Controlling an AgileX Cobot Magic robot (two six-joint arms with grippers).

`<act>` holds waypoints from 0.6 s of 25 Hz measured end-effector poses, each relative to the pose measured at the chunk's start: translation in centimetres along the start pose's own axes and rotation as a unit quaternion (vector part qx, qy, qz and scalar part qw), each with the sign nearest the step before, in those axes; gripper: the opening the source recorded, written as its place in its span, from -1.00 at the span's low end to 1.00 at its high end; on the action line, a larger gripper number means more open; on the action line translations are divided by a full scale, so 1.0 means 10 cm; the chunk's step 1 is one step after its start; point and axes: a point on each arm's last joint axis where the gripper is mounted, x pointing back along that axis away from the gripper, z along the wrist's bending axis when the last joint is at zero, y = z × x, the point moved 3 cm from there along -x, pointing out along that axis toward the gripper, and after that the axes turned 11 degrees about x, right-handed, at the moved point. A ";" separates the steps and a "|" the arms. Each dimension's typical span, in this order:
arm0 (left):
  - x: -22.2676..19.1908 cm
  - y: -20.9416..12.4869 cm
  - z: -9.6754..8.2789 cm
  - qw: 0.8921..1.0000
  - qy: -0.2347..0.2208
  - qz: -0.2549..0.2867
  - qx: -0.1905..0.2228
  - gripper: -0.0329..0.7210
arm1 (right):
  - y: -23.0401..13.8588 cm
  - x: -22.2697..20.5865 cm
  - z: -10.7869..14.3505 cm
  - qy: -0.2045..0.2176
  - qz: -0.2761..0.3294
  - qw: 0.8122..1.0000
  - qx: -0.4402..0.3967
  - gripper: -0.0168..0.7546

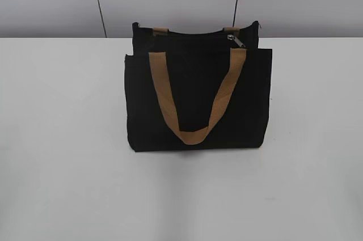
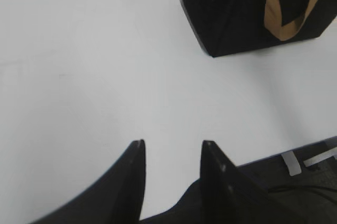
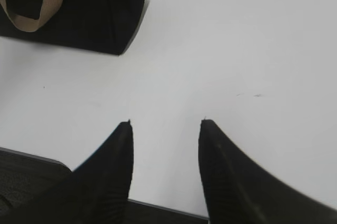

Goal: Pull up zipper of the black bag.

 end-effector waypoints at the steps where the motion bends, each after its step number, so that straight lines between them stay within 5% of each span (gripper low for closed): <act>1: 0.00 0.00 -0.01 1.000 -0.004 0.001 -0.006 -0.20 | 0.00 0.00 0.00 0.000 0.000 1.000 0.000 -0.11; 15: 0.00 -0.01 -0.04 1.000 -0.015 0.004 -0.016 -0.26 | 0.00 0.00 0.00 -0.001 -0.001 1.000 -0.001 -0.11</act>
